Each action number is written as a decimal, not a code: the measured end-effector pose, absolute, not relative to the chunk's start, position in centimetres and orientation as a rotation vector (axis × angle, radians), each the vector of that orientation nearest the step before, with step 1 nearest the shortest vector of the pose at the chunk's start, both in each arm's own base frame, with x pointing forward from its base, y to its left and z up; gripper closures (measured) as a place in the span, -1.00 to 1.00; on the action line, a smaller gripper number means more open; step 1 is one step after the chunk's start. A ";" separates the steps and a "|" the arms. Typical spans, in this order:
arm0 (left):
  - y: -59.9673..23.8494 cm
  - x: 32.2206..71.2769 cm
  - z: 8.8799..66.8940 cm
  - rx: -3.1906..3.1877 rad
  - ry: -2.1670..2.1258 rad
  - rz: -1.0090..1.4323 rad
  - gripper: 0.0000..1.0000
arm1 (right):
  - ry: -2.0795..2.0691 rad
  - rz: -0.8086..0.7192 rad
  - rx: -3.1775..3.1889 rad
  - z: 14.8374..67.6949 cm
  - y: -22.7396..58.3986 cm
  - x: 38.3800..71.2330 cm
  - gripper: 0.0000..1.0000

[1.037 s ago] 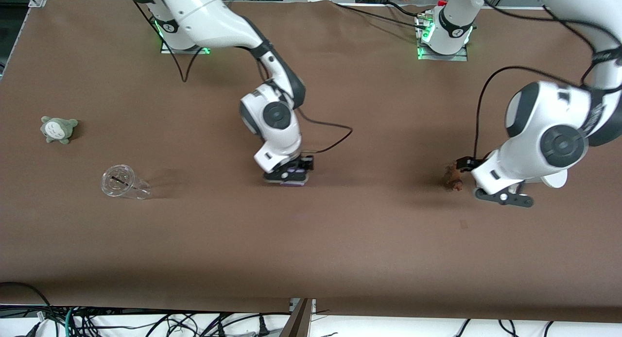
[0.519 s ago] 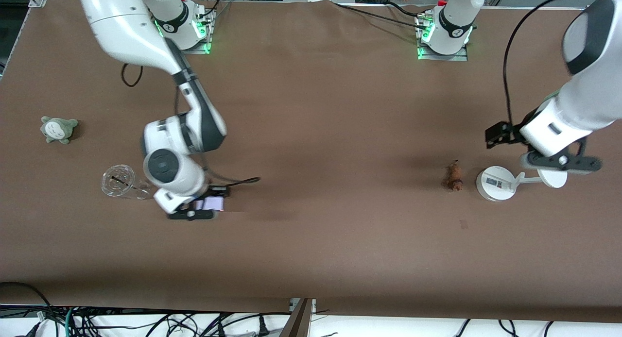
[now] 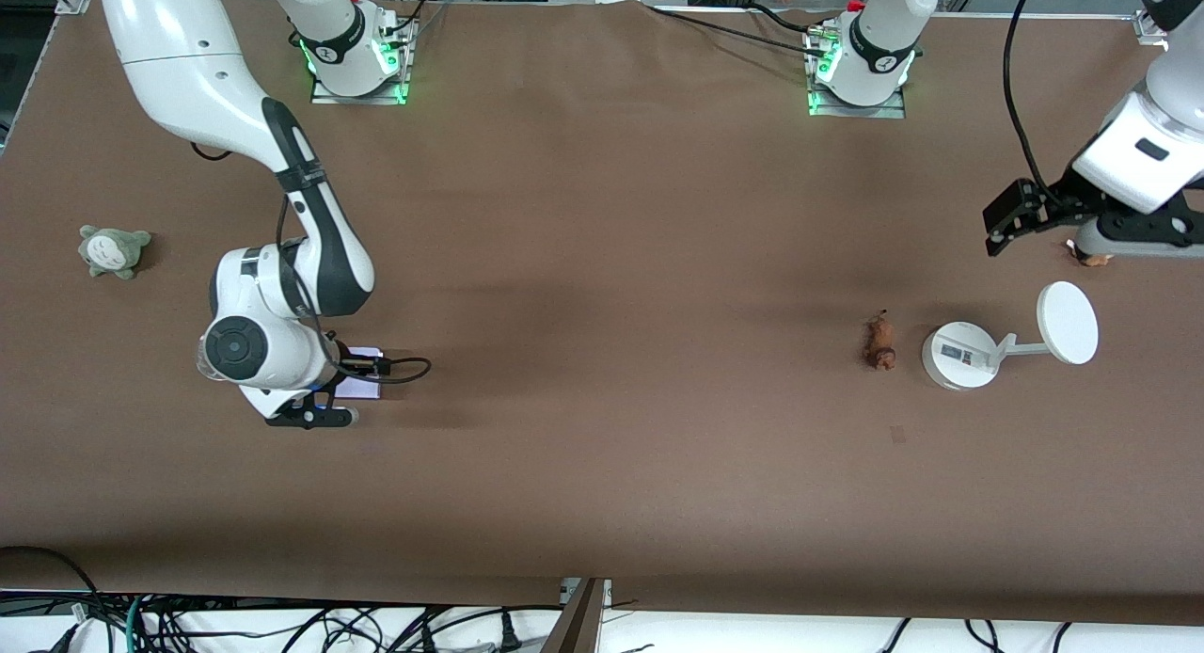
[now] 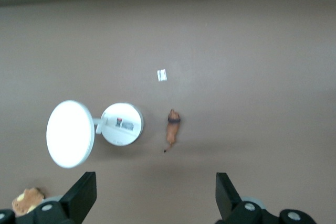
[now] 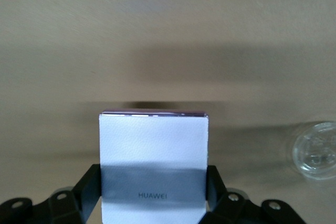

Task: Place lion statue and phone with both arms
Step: 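Lower the phone beside the glass cup and open the right gripper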

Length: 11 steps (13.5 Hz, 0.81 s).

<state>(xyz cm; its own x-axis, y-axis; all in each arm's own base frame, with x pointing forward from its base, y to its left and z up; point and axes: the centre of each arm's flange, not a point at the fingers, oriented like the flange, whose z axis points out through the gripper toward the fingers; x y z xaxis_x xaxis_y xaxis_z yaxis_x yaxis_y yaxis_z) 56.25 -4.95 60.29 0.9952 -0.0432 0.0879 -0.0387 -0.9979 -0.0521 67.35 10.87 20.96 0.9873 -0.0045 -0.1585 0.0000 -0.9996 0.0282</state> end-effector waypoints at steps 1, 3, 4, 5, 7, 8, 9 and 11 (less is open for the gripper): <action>-4.7 55.7 59.7 -3.086 0.056 -0.085 -1.00 | -0.008 -0.257 3.107 20.7 10.2 67.3 -0.67; -4.4 55.3 58.8 -3.084 0.049 -0.010 -1.00 | -0.015 -0.266 3.107 20.5 9.7 67.2 -0.67; -4.4 55.3 58.5 -3.083 0.050 0.005 -1.00 | -0.012 -0.270 3.107 20.3 9.6 67.1 -0.67; -4.5 55.3 58.2 -3.083 0.054 0.014 -1.00 | -0.006 -0.270 3.108 20.1 9.5 66.9 -0.67; -5.1 55.4 57.8 -3.082 0.069 0.026 -1.00 | 0.000 -0.250 3.111 19.3 9.3 66.7 -0.67; -5.2 55.5 57.7 -3.083 0.073 0.030 -1.00 | 0.001 -0.239 3.113 18.8 9.3 66.5 -0.67; -5.2 55.5 57.5 -3.084 0.073 0.035 -1.00 | 0.002 -0.233 3.113 18.4 9.3 66.4 -0.67; -5.2 55.7 57.2 -3.085 0.073 0.042 -1.00 | 0.006 -0.219 3.116 18.5 9.3 66.5 -0.74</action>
<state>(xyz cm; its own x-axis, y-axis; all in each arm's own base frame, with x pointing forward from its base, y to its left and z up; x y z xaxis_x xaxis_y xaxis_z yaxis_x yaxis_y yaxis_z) 55.70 -5.24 57.16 0.9985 -0.0462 -0.0288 -0.0477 -0.9973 -0.0550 66.48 9.28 18.54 0.9902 0.0026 -0.1396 0.0051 -0.9998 0.0176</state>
